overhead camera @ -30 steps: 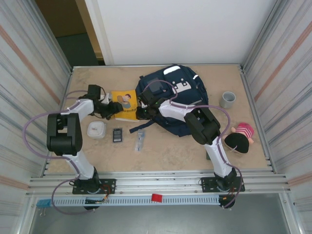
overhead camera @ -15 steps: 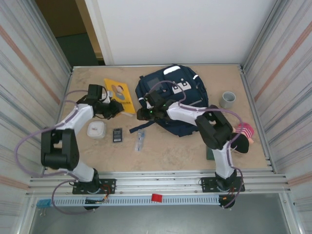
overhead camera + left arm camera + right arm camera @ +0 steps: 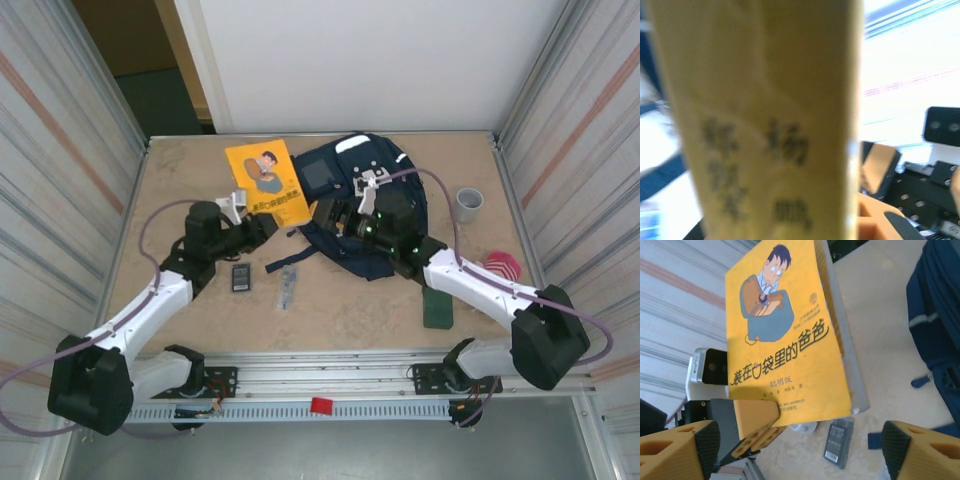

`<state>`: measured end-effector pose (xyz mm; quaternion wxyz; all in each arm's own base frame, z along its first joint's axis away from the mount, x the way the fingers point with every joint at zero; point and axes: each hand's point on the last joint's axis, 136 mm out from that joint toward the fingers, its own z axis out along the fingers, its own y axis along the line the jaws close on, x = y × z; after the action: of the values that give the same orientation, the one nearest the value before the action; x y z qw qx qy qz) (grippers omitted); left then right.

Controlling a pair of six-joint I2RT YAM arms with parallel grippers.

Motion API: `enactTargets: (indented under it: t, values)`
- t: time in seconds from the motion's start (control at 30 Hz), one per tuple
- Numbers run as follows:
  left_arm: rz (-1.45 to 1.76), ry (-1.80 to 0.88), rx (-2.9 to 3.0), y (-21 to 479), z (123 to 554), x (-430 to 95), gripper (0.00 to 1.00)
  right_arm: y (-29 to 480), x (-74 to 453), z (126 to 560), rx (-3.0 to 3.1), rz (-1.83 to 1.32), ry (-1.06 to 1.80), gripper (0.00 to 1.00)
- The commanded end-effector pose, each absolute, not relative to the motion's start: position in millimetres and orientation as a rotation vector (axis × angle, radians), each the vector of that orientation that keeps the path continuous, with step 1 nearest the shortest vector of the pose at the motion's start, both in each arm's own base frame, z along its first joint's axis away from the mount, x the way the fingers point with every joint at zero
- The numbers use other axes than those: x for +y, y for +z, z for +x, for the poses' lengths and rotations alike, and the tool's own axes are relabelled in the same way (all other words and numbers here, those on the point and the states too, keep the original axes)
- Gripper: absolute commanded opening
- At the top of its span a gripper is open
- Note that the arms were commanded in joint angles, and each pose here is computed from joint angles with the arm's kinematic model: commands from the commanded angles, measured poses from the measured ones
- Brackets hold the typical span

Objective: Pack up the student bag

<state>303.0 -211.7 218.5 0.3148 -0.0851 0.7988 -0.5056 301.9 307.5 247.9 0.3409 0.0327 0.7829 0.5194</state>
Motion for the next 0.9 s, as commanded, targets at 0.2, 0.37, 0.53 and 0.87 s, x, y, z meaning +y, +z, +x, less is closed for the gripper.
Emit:
enactTargets:
  t: [0.2,0.37,0.53,0.87]
  values:
    - [-0.245,-1.522,1.728,305,299,-247,0.0,267,306,276,1.879,0.373,1.591,0.9]
    - [-0.266,-1.596,1.734,306,297,-258,0.0,280,304,284,1.781,0.447,1.681,0.89]
    - [-0.239,-1.639,1.733,311,293,-271,0.0,295,309,295,1.704,0.493,1.793,0.88]
    - [-0.217,-1.622,1.733,317,293,-276,0.0,270,327,307,1.712,0.663,1.848,0.86]
